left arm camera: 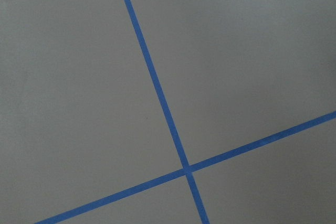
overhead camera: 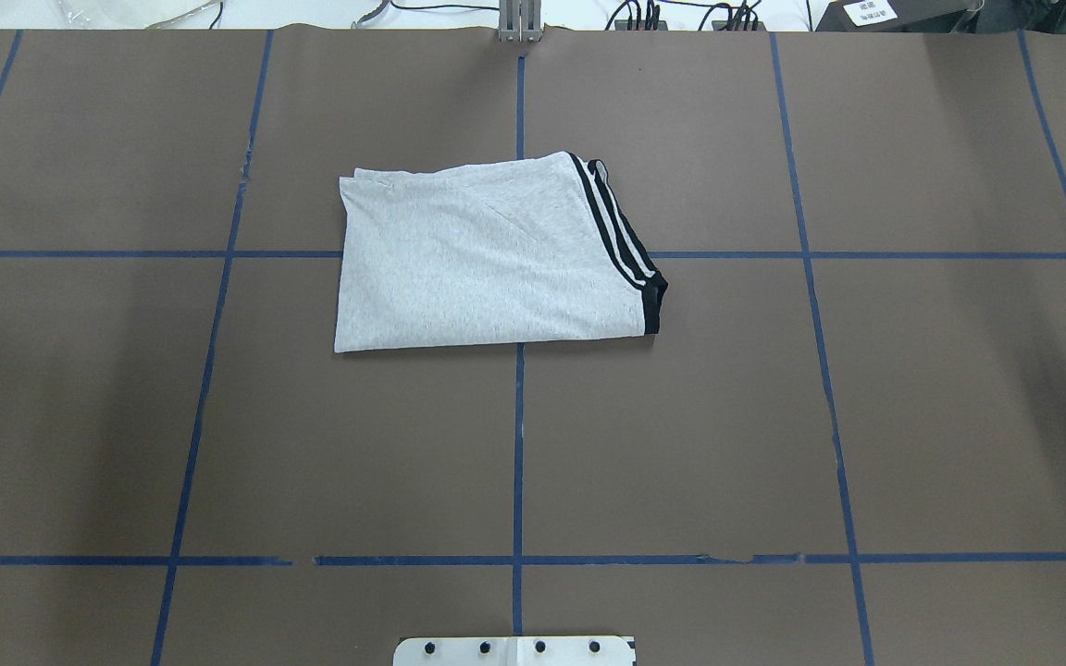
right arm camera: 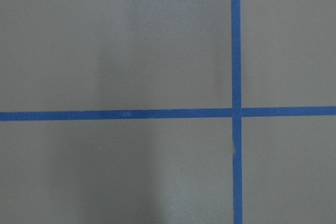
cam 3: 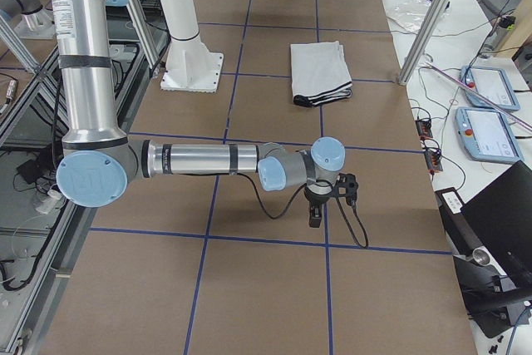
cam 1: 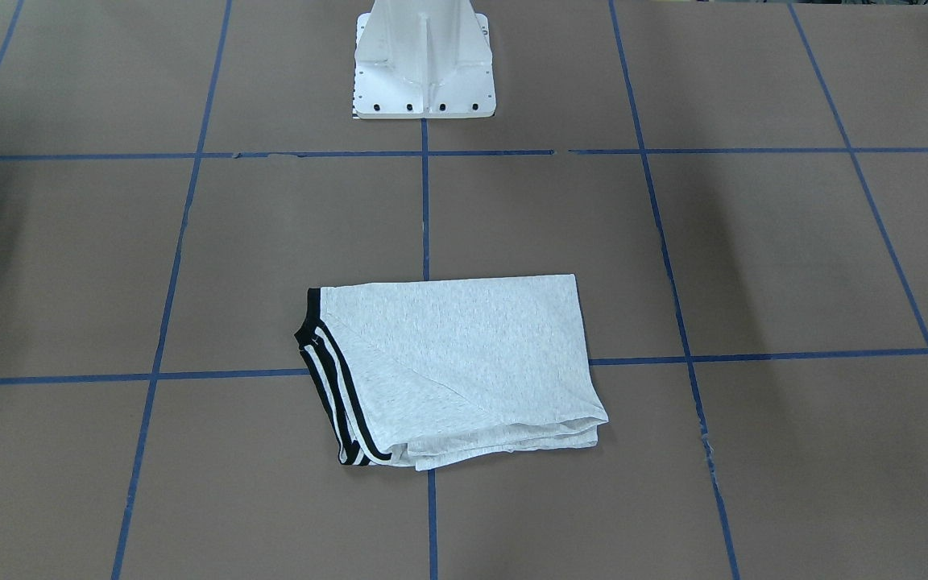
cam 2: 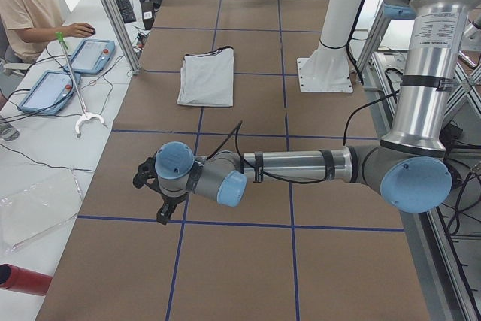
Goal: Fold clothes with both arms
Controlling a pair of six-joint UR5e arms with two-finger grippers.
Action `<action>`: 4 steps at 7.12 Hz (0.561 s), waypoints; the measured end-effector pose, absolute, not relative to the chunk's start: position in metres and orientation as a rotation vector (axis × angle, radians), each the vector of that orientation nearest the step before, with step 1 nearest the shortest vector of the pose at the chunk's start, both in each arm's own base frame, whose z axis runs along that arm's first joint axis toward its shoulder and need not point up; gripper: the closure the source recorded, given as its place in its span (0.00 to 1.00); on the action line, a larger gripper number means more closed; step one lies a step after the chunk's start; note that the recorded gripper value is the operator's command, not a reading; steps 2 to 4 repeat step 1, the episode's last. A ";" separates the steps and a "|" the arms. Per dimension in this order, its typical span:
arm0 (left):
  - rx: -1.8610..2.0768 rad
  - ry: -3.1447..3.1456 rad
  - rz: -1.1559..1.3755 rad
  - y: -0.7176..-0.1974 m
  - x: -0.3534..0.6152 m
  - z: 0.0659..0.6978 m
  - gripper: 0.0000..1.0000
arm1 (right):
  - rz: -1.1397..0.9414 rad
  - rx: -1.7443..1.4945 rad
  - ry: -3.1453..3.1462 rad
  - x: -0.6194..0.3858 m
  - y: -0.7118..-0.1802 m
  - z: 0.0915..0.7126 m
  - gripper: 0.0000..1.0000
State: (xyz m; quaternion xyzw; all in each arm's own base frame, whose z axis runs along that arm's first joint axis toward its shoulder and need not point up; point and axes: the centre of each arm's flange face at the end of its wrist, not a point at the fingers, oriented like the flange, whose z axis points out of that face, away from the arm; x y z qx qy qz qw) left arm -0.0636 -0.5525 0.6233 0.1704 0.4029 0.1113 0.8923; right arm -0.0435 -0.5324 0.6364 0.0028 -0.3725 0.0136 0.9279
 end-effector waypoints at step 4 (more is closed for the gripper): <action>0.331 0.845 0.220 -0.547 -0.064 0.603 0.00 | 0.021 0.010 -0.767 -0.043 -0.533 0.635 0.00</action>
